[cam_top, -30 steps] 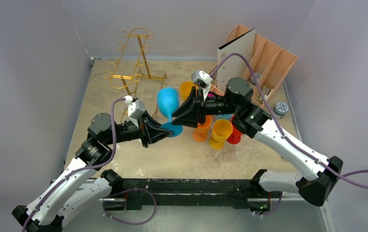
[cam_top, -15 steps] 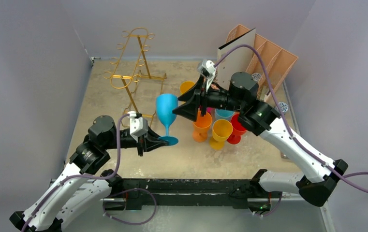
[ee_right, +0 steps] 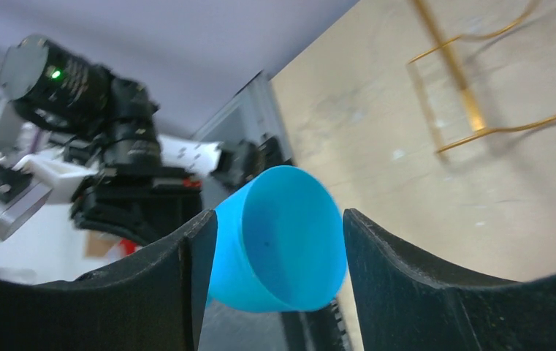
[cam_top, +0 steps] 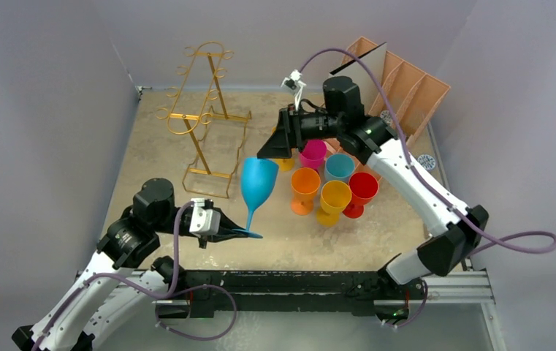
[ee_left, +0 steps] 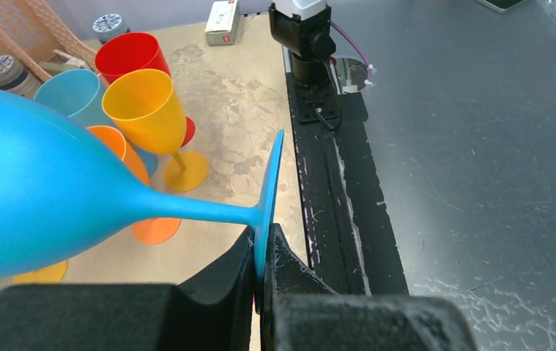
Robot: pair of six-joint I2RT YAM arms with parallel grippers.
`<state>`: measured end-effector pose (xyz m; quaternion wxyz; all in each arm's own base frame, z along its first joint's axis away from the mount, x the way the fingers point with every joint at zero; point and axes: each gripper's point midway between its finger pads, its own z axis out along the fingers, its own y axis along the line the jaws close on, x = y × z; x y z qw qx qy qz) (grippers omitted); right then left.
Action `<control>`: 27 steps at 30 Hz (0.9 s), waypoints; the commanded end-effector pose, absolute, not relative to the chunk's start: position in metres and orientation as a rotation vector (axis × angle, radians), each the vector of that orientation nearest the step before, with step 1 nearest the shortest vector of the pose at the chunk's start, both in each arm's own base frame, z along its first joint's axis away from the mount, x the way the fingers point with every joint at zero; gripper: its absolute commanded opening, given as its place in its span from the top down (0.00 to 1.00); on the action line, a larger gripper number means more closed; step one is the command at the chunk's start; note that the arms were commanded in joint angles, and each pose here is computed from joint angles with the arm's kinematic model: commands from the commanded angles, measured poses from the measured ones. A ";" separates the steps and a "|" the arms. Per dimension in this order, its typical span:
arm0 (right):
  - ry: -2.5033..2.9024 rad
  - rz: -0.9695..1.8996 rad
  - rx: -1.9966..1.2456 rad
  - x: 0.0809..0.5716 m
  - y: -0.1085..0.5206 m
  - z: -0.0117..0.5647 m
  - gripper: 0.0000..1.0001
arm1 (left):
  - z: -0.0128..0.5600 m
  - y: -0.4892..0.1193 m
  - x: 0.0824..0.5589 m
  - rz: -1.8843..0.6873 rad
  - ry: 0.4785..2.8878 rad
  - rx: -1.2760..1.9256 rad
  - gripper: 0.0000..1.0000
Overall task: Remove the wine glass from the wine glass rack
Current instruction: Place the wine glass at the center of the board.
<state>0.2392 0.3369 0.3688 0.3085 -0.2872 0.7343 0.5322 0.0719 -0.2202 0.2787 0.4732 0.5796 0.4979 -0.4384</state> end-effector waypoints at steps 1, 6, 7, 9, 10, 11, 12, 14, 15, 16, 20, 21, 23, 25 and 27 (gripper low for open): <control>1.898 1.765 -0.947 0.188 0.342 0.397 0.35 | 0.294 -0.221 0.063 -1.078 1.099 1.487 1.00; 1.930 1.896 -0.997 0.174 0.341 0.395 0.42 | 0.296 -0.220 0.066 -1.047 1.098 1.475 1.00; 1.940 1.911 -1.002 0.172 0.339 0.395 0.43 | 0.296 -0.220 0.067 -1.042 1.101 1.472 1.00; 1.953 1.941 -1.017 0.167 0.337 0.393 0.49 | 0.296 -0.220 0.067 -1.038 1.106 1.470 1.00; 1.955 1.959 -1.029 0.165 0.336 0.393 0.52 | 0.296 -0.219 0.067 -1.036 1.106 1.469 1.00; 1.958 1.975 -1.038 0.162 0.335 0.393 0.55 | 0.295 -0.220 0.068 -1.037 1.108 1.468 1.00; 1.959 1.986 -1.045 0.160 0.334 0.393 0.60 | 0.295 -0.220 0.068 -1.036 1.108 1.467 1.00; 1.963 1.980 -1.044 0.159 0.332 0.391 0.70 | 0.296 -0.220 0.069 -1.037 1.114 1.460 1.00; 1.961 1.975 -1.045 0.159 0.332 0.391 0.76 | 0.296 -0.221 0.070 -1.038 1.119 1.453 1.00; 1.958 1.970 -1.046 0.159 0.332 0.390 0.84 | 0.297 -0.221 0.071 -1.038 1.123 1.444 1.00; 1.948 1.860 -1.019 0.165 0.332 0.386 1.00 | 0.299 -0.222 0.080 -1.019 1.169 1.380 0.86; 1.950 1.824 -1.010 0.168 0.332 0.385 1.00 | 0.298 -0.221 0.082 -1.013 1.191 1.364 0.77; 1.953 1.766 -0.992 0.173 0.332 0.384 1.00 | 0.295 -0.217 0.084 -0.994 1.234 1.334 0.59; 1.963 1.692 -0.960 0.182 0.332 0.380 1.00 | 0.296 -0.211 0.088 -0.965 1.290 1.287 0.38; 1.985 1.603 -0.928 0.192 0.331 0.372 1.00 | 0.297 -0.204 0.089 -0.934 1.348 1.252 0.28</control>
